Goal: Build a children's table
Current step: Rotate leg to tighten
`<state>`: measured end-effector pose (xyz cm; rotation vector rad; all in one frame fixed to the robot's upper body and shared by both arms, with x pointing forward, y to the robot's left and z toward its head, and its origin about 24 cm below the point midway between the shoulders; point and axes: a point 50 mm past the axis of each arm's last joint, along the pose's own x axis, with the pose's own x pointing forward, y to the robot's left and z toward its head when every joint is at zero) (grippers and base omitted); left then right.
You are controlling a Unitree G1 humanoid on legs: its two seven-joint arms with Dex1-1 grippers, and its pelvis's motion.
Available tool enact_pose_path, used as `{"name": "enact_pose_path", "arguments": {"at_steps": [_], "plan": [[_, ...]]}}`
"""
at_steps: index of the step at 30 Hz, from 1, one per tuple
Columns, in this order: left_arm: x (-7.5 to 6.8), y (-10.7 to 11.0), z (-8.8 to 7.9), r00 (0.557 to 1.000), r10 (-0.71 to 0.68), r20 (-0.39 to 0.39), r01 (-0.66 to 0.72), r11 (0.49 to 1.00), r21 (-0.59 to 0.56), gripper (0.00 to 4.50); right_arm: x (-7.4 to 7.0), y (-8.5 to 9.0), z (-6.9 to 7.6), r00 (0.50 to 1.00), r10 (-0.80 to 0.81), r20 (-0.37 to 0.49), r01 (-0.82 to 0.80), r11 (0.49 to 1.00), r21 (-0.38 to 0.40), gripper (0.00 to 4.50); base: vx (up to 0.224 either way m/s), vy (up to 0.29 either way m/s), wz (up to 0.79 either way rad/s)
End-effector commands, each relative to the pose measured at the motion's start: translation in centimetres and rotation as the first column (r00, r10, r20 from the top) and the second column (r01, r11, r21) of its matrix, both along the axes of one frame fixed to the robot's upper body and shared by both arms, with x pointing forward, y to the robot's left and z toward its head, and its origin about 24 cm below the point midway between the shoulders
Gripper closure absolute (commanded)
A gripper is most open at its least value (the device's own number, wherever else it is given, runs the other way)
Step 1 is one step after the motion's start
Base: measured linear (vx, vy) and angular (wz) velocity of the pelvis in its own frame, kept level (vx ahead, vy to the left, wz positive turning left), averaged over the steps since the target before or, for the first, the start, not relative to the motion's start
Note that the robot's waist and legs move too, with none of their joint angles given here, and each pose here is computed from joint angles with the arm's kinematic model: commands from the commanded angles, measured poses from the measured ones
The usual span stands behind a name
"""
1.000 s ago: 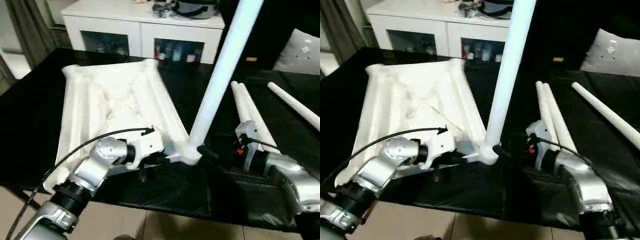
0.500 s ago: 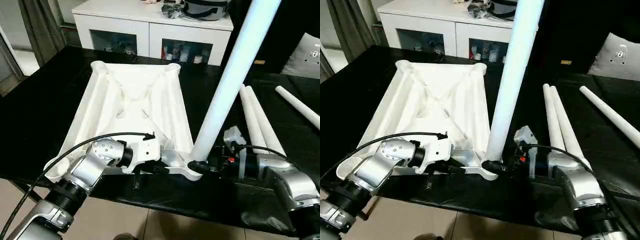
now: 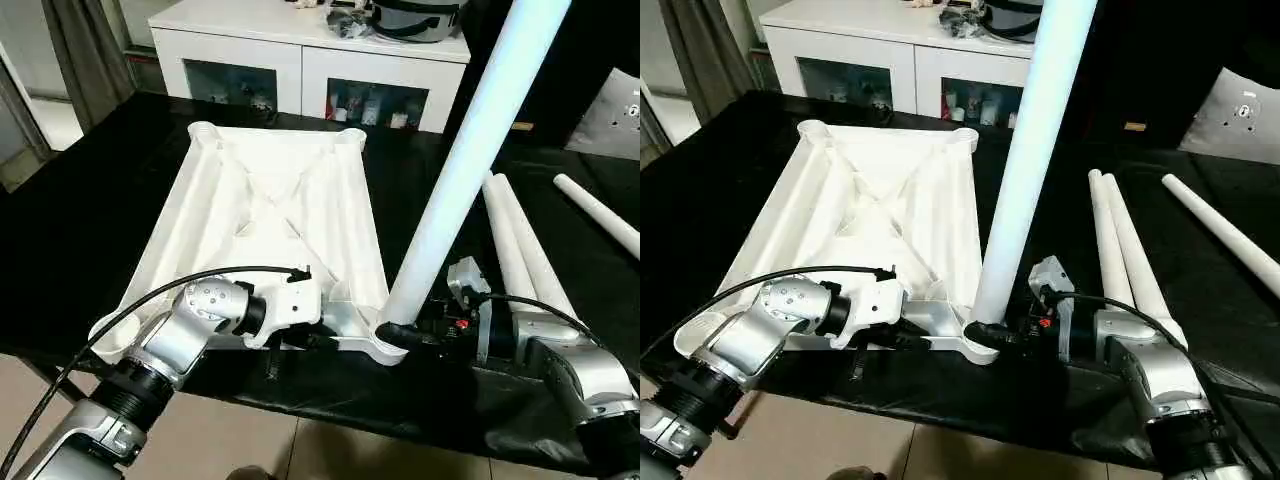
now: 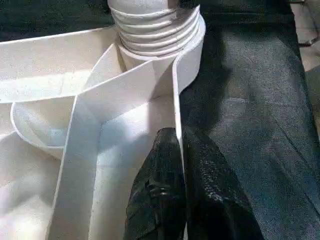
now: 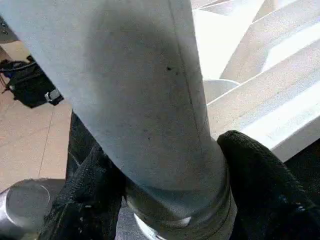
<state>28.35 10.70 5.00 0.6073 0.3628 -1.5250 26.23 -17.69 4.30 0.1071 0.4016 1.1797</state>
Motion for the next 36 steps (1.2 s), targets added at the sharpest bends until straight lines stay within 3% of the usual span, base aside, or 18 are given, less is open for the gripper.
{"name": "enact_pose_path", "arguments": {"at_steps": [1, 7, 12, 13, 14, 15, 16, 18, 21, 22, 29, 31, 32, 36], "plan": [[-0.9, -0.2, -1.5, 0.997, -0.043, -0.064, 0.047, 0.997, 0.06, 4.5, -0.8, 0.6, -0.8, 0.999, 0.022, -0.05, -0.021, 0.999, 0.025, 1.86, 0.0, 0.0, 0.0], [-0.5, -0.7, -1.5, 0.996, 0.047, -0.081, -0.045, 0.999, 0.03, 4.5, -1.4, 1.2, -1.5, 0.997, -0.03, -0.069, 0.034, 0.998, 0.057, 1.86, 0.0, 0.0, 0.0], [0.6, -2.1, -1.8, 0.958, 0.27, -0.099, -0.274, 0.962, -0.022, 4.5, 0.1, 1.9, -3.0, 0.953, -0.3, -0.05, 0.301, 0.954, 0.01, 1.86, -0.023, 0.004, -0.02], [0.9, -2.7, -1.8, 0.94, 0.325, -0.107, -0.33, 0.943, -0.038, 4.5, 0.7, 1.9, -3.4, 0.922, -0.386, -0.045, 0.386, 0.923, -0.01, 1.87, 0.0, 0.0, 0.0], [1.3, -4.6, -1.4, 0.891, 0.435, -0.13, -0.446, 0.892, -0.077, 4.5, 2.0, 2.1, -4.1, 0.798, -0.6, -0.058, 0.599, 0.8, -0.029, 1.87, 0.0, 0.0, 0.0], [1.3, -5.0, -1.3, 0.882, 0.452, -0.135, -0.465, 0.881, -0.084, 4.5, 2.3, 2.1, -4.2, 0.763, -0.643, -0.065, 0.643, 0.766, -0.032, 1.87, 0.0, 0.0, 0.0], [1.3, -5.1, -1.3, 0.88, 0.456, -0.137, -0.469, 0.879, -0.086, 4.5, 2.3, 2.1, -4.2, 0.755, -0.652, -0.067, 0.652, 0.758, -0.033, 1.87, 0.0, 0.0, 0.0], [1.3, -6.4, -0.9, 0.862, 0.488, -0.14, -0.502, 0.859, -0.101, 4.5, 2.7, 2.2, -4.5, 0.669, -0.736, -0.107, 0.736, 0.675, -0.045, 1.87, 0.0, 0.0, 0.0], [1.2, -7.2, -0.6, 0.861, 0.495, -0.113, -0.506, 0.856, -0.103, 4.5, 2.7, 2.6, -4.8, 0.636, -0.766, -0.096, 0.765, 0.642, -0.057, 1.87, 0.0, 0.0, 0.0], [1.2, -7.1, -0.6, 0.864, 0.493, -0.105, -0.502, 0.86, -0.096, 4.5, 2.7, 2.6, -4.8, 0.624, -0.776, -0.091, 0.776, 0.629, -0.053, 1.31, 0.0, 0.0, 0.0], [1.4, -6.3, -0.8, 0.86, 0.508, -0.051, -0.51, 0.858, -0.054, 4.5, 3.1, 2.3, -4.2, 0.598, -0.801, -0.026, 0.8, 0.599, -0.028, 0.74, 0.0, 0.0, 0.0], [1.4, -6.3, -0.8, 0.864, 0.501, -0.046, -0.503, 0.863, -0.05, 4.5, 3.1, 2.1, -3.9, 0.617, -0.787, -0.001, 0.787, 0.617, -0.02, 0.64, 0.0, 0.0, 0.0], [1.3, -6.1, -1.0, 0.867, 0.496, -0.044, -0.498, 0.867, -0.038, 4.5, 2.9, 1.9, -3.6, 0.666, -0.744, 0.056, 0.745, 0.667, -0.018, 0.52, 0.0, 0.0, 0.0], [1.3, -5.4, -1.3, 0.877, 0.48, -0.034, -0.48, 0.877, -0.016, 4.5, 2.5, 0.9, -3.1, 0.716, -0.69, 0.105, 0.695, 0.719, -0.012, 0.19, 0.0, 0.0, 0.0]]}}
